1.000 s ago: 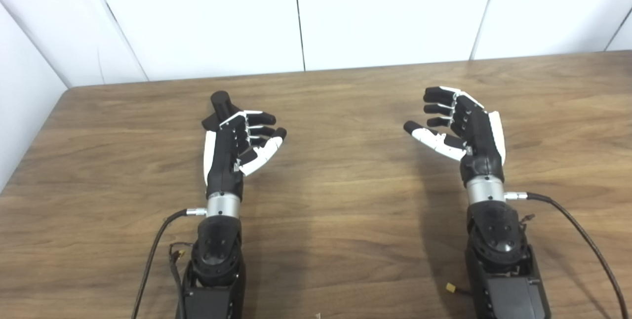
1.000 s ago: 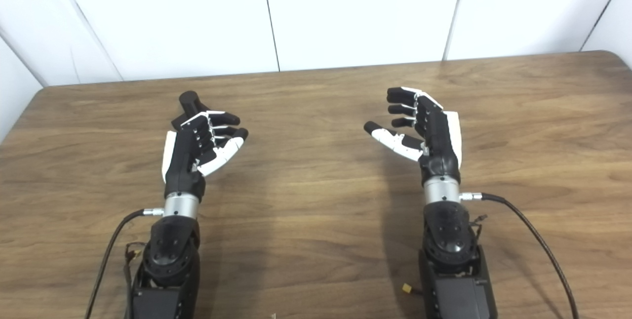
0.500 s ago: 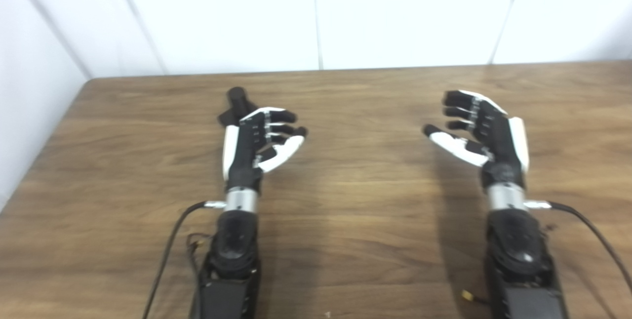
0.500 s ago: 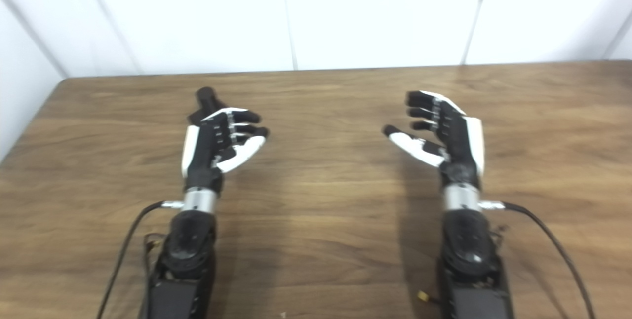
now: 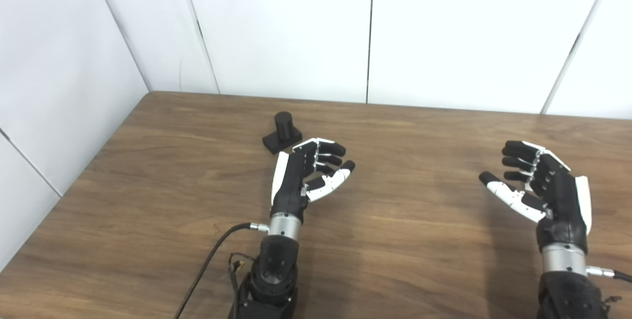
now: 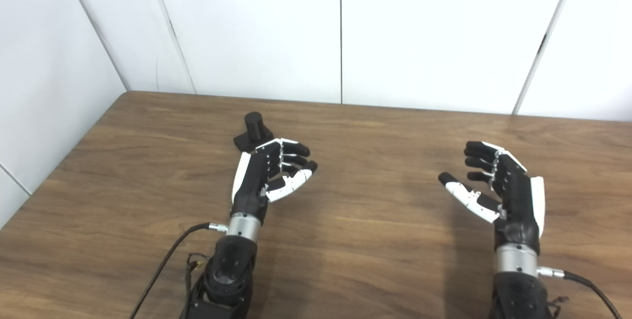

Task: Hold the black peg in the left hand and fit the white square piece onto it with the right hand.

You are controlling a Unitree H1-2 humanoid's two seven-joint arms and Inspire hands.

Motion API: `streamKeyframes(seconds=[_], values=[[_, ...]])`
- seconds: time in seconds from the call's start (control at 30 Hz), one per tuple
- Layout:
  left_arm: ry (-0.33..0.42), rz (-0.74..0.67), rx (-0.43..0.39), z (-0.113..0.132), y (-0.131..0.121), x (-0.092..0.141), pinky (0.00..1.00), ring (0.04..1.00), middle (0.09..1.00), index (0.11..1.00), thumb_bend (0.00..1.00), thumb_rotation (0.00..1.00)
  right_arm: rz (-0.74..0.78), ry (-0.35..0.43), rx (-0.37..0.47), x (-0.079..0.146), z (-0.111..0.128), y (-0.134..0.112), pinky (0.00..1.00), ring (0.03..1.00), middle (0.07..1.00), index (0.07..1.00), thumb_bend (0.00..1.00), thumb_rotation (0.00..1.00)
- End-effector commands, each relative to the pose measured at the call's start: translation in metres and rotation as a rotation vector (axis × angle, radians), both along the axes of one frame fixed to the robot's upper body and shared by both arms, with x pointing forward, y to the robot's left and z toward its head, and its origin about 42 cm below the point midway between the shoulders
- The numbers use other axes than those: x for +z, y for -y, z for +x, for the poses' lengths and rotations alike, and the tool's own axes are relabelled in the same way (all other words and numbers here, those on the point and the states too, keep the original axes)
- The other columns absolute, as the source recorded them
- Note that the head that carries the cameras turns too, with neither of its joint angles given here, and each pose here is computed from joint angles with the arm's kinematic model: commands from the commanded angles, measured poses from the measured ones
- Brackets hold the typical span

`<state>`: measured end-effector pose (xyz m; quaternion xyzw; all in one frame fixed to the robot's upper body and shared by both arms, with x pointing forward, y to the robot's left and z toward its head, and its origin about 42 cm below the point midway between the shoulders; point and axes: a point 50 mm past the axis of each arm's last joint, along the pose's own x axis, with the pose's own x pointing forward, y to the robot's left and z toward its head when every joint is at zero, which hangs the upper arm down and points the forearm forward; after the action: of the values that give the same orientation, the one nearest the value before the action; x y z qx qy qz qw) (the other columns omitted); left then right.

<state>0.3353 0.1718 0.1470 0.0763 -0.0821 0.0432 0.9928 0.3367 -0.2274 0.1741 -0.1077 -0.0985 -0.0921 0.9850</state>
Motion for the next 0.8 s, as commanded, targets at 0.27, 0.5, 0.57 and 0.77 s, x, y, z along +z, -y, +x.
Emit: streamKeyframes(seconds=[0.27,0.5,0.57,0.77], values=[[0.089,0.035,0.008,0.009,-0.006,0.023,0.5,0.599,0.622,0.495,0.5,0.08,0.003,0.093,0.012,0.02,0.004,-0.004,0.61,0.681,0.682,0.662,0.62,0.02],[0.083,0.175,-0.043,0.019,-0.034,0.041,0.53,0.64,0.653,0.496,0.5,0.07,0.001,0.101,0.013,0.02,0.003,-0.004,0.63,0.688,0.682,0.661,0.61,0.0],[0.081,0.198,-0.049,0.021,-0.041,0.044,0.53,0.634,0.65,0.497,0.5,0.07,0.001,0.098,0.012,0.019,0.003,-0.004,0.61,0.685,0.682,0.662,0.61,0.0],[0.057,0.292,-0.033,0.026,-0.061,0.057,0.57,0.675,0.695,0.497,0.51,0.07,0.013,0.098,0.011,0.019,0.003,-0.001,0.6,0.678,0.681,0.656,0.61,0.0]])
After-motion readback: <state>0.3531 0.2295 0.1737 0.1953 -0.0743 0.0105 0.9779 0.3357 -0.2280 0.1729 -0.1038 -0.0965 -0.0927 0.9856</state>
